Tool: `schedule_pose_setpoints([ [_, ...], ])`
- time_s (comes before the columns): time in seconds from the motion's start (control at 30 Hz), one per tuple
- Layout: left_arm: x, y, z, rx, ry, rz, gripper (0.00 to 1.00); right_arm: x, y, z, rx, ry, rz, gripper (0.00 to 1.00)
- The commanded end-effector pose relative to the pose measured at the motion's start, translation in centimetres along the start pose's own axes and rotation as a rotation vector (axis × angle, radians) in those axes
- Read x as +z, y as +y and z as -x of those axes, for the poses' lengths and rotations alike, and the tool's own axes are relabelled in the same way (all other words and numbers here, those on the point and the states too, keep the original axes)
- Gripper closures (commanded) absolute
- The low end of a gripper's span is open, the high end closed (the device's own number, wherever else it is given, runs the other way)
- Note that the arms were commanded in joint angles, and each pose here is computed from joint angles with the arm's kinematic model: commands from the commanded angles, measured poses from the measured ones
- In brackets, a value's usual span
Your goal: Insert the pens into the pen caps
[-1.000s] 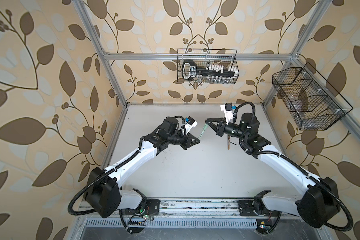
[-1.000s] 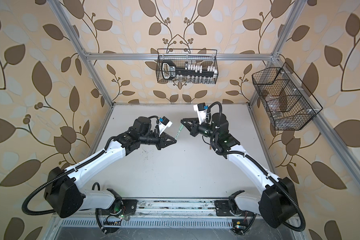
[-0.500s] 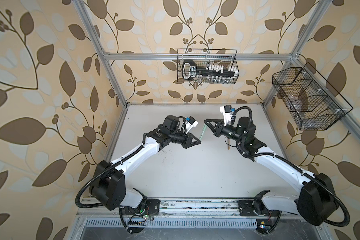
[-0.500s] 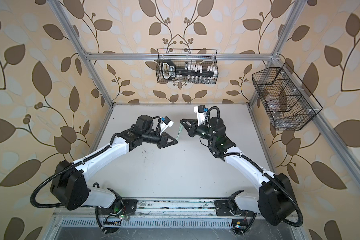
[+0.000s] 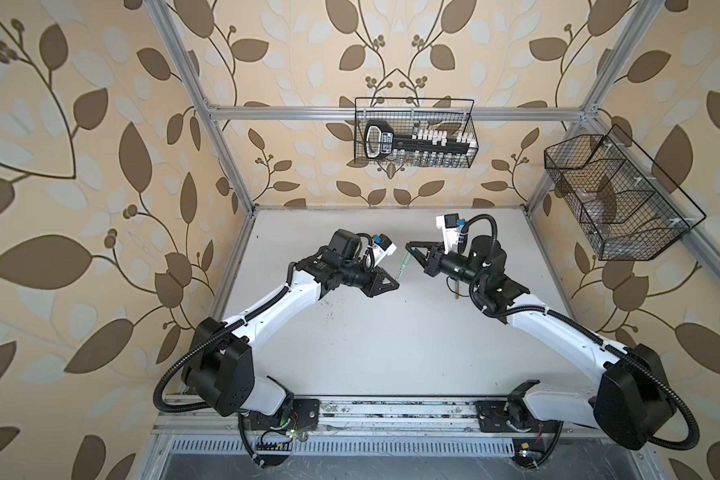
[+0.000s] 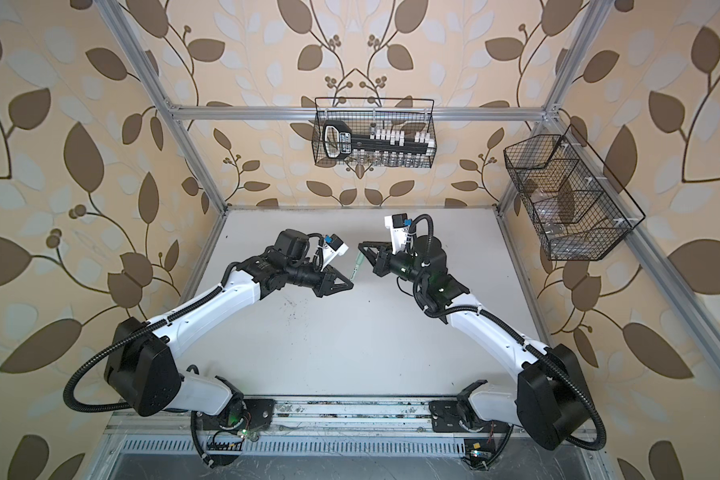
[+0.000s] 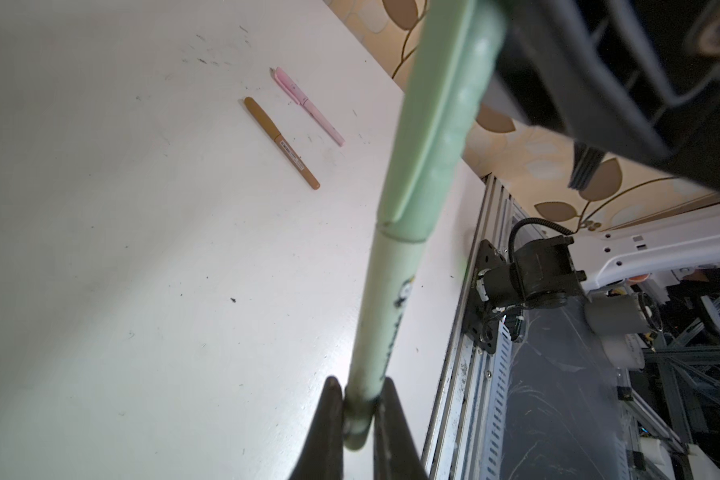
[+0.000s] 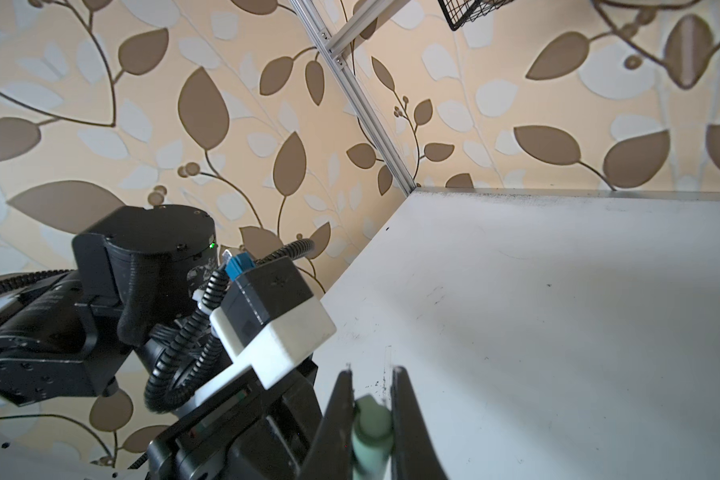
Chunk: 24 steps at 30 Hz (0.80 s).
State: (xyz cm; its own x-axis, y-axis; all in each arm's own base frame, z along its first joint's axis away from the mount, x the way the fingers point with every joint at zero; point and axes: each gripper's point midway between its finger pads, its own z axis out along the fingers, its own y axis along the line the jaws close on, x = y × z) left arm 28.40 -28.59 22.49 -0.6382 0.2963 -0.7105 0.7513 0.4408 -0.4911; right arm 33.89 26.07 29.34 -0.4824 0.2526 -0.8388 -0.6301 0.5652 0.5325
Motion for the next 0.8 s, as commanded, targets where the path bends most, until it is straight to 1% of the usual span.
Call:
schedule_pose_setpoints([
  [0.0, -9.0, -3.8, 16.2, 0.365, -0.531, 0.121, 1.0, -2.4, 0.6, -15.2, 0.217, 0.536, 0.052, 1.0],
  [0.17, -10.3, -4.5, 16.8, 0.395, -0.574, 0.143, 1.0, -2.7, 1.0, -15.5, 0.238, 0.532, 0.054, 1.0],
  [0.3, -9.9, -4.6, 16.4, 0.38, -0.563, 0.117, 1.0, -2.7, 1.2, -14.0, 0.224, 0.483, 0.047, 1.0],
  [0.33, -9.7, -4.4, 16.1, 0.374, -0.555, 0.114, 1.0, -2.6, 1.1, -13.3, 0.216, 0.458, 0.046, 0.93],
  [0.4, -9.1, -3.9, 15.4, 0.351, -0.539, 0.111, 1.0, -2.6, 1.3, -11.8, 0.205, 0.41, 0.055, 0.86],
  [0.43, -8.7, -3.6, 14.8, 0.337, -0.526, 0.107, 1.0, -2.6, 1.3, -11.1, 0.197, 0.388, 0.055, 0.8],
  [0.47, -8.3, -3.3, 14.4, 0.324, -0.514, 0.105, 1.0, -2.7, 1.4, -10.5, 0.19, 0.374, 0.059, 0.71],
  [0.5, -8.0, -3.0, 14.0, 0.31, -0.502, 0.1, 1.0, -2.7, 1.7, -9.9, 0.18, 0.366, 0.07, 0.66],
  [0.57, -7.3, -2.4, 13.0, 0.286, -0.476, 0.099, 1.0, -2.9, 2.2, -9.0, 0.148, 0.355, 0.086, 0.63],
  [0.67, -6.4, -1.4, 11.6, 0.248, -0.442, 0.105, 1.0, -3.3, 2.6, -7.6, 0.109, 0.33, 0.097, 0.51],
  [0.77, -5.8, -0.9, 10.5, 0.217, -0.421, 0.1, 1.0, -3.7, 2.9, -6.3, 0.087, 0.291, 0.104, 0.45],
])
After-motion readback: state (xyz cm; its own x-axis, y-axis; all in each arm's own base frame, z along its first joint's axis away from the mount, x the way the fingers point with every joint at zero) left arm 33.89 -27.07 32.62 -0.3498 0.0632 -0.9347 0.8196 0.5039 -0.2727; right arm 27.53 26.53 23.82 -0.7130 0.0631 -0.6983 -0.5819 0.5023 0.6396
